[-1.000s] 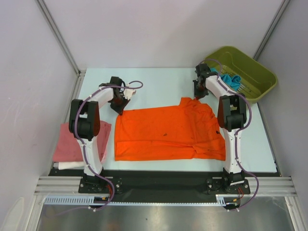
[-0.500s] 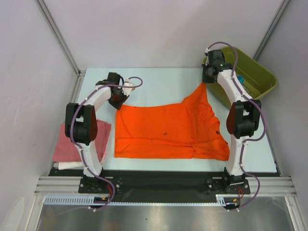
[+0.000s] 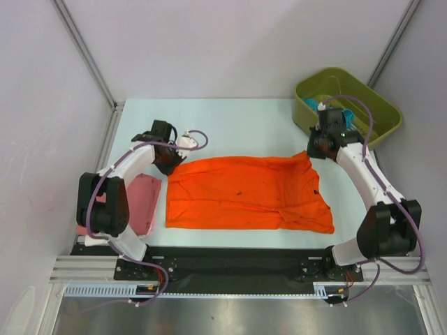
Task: Fold and stack the t-shirts
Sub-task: Fold the tshirt
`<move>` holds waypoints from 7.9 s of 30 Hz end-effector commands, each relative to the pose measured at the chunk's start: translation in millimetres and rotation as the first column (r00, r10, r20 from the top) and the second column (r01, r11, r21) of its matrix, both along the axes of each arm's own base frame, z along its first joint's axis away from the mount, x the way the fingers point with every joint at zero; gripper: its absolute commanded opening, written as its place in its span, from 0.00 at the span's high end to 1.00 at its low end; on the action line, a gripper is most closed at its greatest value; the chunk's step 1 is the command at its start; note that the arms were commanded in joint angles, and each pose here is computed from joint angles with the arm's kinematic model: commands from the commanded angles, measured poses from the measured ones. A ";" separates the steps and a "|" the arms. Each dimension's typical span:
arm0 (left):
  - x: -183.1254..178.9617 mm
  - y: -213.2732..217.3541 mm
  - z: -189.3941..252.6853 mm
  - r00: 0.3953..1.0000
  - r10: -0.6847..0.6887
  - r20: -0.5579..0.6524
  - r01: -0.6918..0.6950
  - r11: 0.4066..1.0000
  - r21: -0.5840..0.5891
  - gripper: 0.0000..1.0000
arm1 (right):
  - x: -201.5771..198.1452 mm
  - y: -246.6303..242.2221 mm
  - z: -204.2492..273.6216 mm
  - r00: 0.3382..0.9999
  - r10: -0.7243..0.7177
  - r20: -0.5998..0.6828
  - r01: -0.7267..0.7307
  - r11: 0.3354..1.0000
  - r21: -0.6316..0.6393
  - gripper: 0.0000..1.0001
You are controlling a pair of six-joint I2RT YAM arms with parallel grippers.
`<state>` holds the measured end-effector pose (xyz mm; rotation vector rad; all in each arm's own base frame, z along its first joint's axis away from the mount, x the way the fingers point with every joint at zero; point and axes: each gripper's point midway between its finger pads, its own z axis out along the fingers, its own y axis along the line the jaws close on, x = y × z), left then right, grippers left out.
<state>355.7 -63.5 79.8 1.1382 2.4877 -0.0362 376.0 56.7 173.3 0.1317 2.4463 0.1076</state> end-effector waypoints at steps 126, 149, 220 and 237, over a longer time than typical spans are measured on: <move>-128.5 -386.8 -17.1 0.818 -0.575 0.000 0.488 0.695 -0.527 0.50 | -142.1 -20.4 -136.9 0.881 -0.278 -0.383 0.383 0.894 0.234 0.74; -140.9 -382.6 16.1 0.763 -0.646 -0.002 0.534 0.632 -0.561 1.00 | -142.5 -21.0 -76.3 0.900 -0.330 -0.285 0.408 0.868 0.284 1.00; -92.6 -346.1 21.5 0.843 -0.535 0.050 0.476 0.700 -0.532 1.00 | -168.9 2.5 -90.6 0.881 -0.268 -0.390 0.398 0.865 0.305 1.00; -101.2 -355.0 15.0 0.784 -0.620 -0.023 0.503 0.658 -0.560 0.62 | -71.7 -18.3 -111.7 0.900 -0.328 -0.288 0.414 0.851 0.323 1.00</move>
